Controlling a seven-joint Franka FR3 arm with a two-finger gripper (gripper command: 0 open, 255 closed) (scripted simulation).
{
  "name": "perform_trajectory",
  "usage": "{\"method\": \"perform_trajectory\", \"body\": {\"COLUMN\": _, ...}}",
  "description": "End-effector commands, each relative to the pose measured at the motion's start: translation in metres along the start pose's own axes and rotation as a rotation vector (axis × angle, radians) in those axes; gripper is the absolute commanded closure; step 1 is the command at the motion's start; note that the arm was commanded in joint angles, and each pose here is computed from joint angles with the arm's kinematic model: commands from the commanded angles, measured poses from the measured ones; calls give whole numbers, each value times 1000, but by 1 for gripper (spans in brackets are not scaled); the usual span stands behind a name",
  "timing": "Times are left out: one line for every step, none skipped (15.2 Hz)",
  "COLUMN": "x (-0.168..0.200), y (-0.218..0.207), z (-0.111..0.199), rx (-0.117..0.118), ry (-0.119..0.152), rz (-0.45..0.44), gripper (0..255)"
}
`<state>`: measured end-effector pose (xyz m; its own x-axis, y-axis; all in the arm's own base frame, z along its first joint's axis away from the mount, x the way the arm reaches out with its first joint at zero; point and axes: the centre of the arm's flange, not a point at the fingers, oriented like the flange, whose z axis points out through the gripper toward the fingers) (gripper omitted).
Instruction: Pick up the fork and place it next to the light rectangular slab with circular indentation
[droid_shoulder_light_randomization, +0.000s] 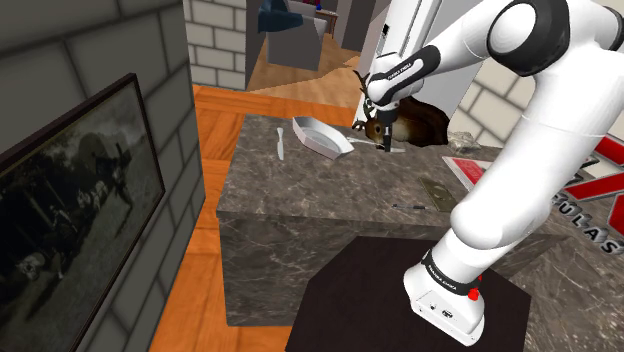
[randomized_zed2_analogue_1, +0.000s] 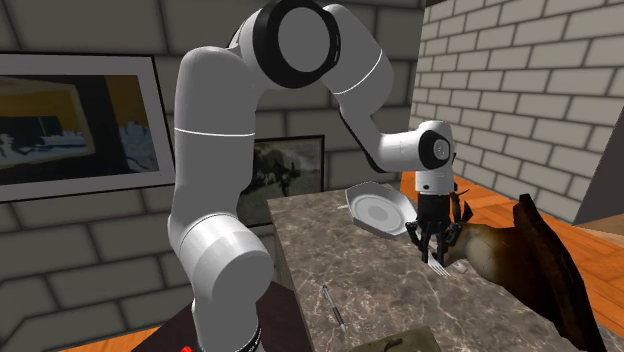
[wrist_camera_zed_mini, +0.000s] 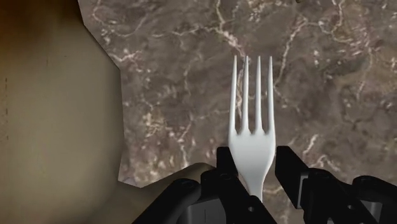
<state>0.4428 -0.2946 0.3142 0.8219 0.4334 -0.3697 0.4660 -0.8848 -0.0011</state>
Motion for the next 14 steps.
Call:
{"method": "perform_trajectory", "body": {"x": 18, "y": 0, "z": 42, "rx": -5, "ry": -2, "rz": -18, "gripper": 255}}
{"method": "perform_trajectory", "body": {"x": 16, "y": -2, "z": 48, "rx": -5, "ry": -1, "rz": -18, "gripper": 0}}
{"method": "perform_trajectory", "body": {"x": 22, "y": -6, "z": 53, "rx": -5, "ry": 0, "rz": -18, "gripper": 0}}
{"method": "perform_trajectory", "body": {"x": 19, "y": -3, "z": 57, "rx": -5, "ry": 0, "rz": -17, "gripper": 0}}
{"method": "perform_trajectory", "body": {"x": 16, "y": -6, "z": 58, "rx": -6, "ry": 0, "rz": -16, "gripper": 0}}
{"method": "perform_trajectory", "body": {"x": 14, "y": 1, "z": 66, "rx": -6, "ry": 0, "rz": -15, "gripper": 0}}
{"method": "perform_trajectory", "body": {"x": 18, "y": 0, "z": 42, "rx": -5, "ry": -2, "rz": -18, "gripper": 0}}
{"method": "perform_trajectory", "body": {"x": 18, "y": 0, "z": 29, "rx": -5, "ry": -2, "rz": -18, "gripper": 0}}
{"method": "perform_trajectory", "body": {"x": 18, "y": 0, "z": 16, "rx": -5, "ry": -2, "rz": -18, "gripper": 0}}
{"method": "perform_trajectory", "body": {"x": 18, "y": 0, "z": 2, "rx": -5, "ry": -2, "rz": -18, "gripper": 0}}
{"method": "perform_trajectory", "body": {"x": 18, "y": 0, "z": -8, "rx": -5, "ry": -2, "rz": -18, "gripper": 0}}
{"method": "perform_trajectory", "body": {"x": 18, "y": 0, "z": -8, "rx": -5, "ry": -2, "rz": -18, "gripper": 0}}
{"method": "perform_trajectory", "body": {"x": 18, "y": 0, "z": -8, "rx": -5, "ry": -2, "rz": -18, "gripper": 0}}
{"method": "perform_trajectory", "body": {"x": 18, "y": 0, "z": -8, "rx": -5, "ry": -2, "rz": -18, "gripper": 0}}
